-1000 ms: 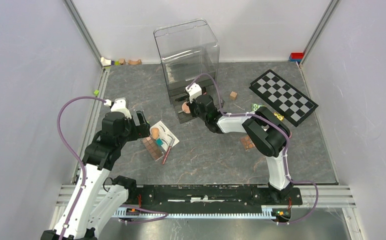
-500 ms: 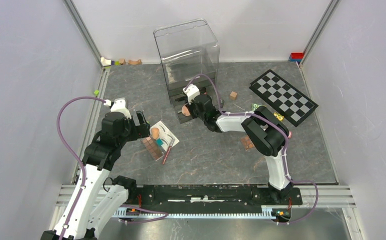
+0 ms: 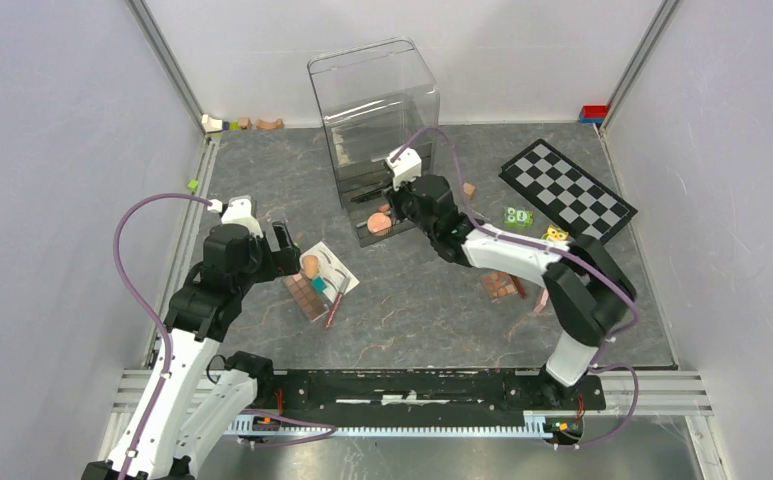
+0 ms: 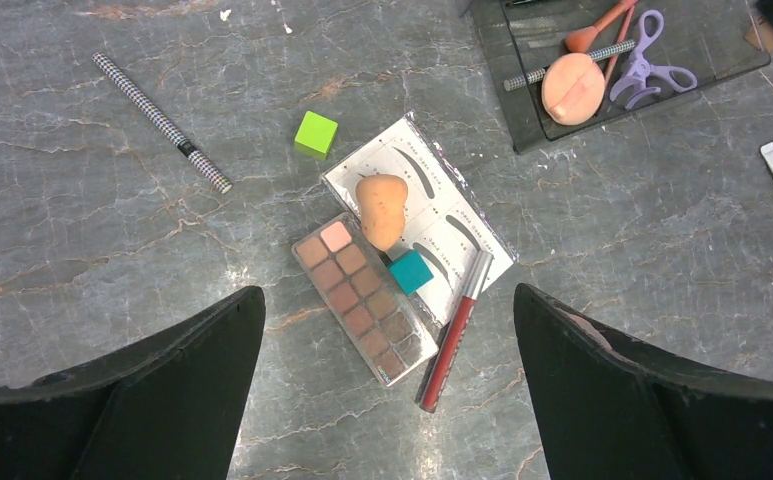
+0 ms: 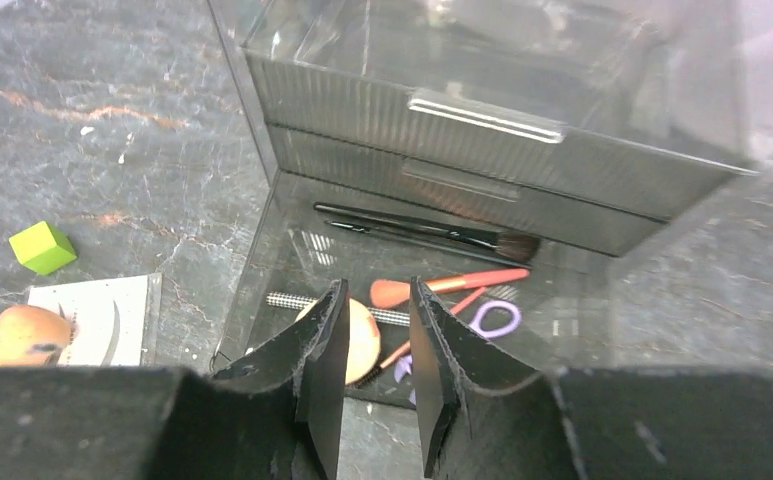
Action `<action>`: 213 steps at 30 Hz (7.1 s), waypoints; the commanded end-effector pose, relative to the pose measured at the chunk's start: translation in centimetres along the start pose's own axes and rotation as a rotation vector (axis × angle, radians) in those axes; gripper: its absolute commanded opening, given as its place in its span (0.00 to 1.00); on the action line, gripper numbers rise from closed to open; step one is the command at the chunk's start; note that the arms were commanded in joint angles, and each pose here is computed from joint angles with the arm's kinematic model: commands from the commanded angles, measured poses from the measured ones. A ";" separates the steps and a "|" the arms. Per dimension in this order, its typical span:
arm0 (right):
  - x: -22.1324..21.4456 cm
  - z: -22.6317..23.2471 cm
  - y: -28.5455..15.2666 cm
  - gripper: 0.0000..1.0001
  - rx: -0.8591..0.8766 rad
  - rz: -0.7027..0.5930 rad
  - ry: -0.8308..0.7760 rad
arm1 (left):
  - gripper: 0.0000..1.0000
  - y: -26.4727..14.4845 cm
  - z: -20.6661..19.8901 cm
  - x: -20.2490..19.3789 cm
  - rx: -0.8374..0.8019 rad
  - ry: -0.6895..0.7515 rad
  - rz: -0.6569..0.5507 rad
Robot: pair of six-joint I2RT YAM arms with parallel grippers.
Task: Organize the makeup
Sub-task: Place the makeup tool in the drawer, then pick up the makeup from the center of the board, then place the makeup in the drawer.
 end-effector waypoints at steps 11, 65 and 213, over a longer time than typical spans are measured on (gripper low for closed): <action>-2.3 -3.9 -14.5 0.38 -0.229 0.117 0.192 | 1.00 -0.1 -0.4 0.5 -0.028 -0.021 -0.025; -11.4 -3.2 -21.7 0.98 -0.062 0.554 0.234 | 1.00 1.9 0.0 -1.3 0.183 -0.314 0.121; -15.4 -4.6 -26.0 0.98 -0.200 0.550 0.283 | 0.02 12.9 -20.2 1.6 -0.582 1.061 -0.006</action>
Point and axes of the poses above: each gripper's point midway between its finger pads, its own y axis out along the fingers, its own z axis along the line the jaws close on, x = y × z, the point moved 7 cm from there along -y, back along the fingers, and after that the axes turned 1 degree about y, right-handed, at the moved point
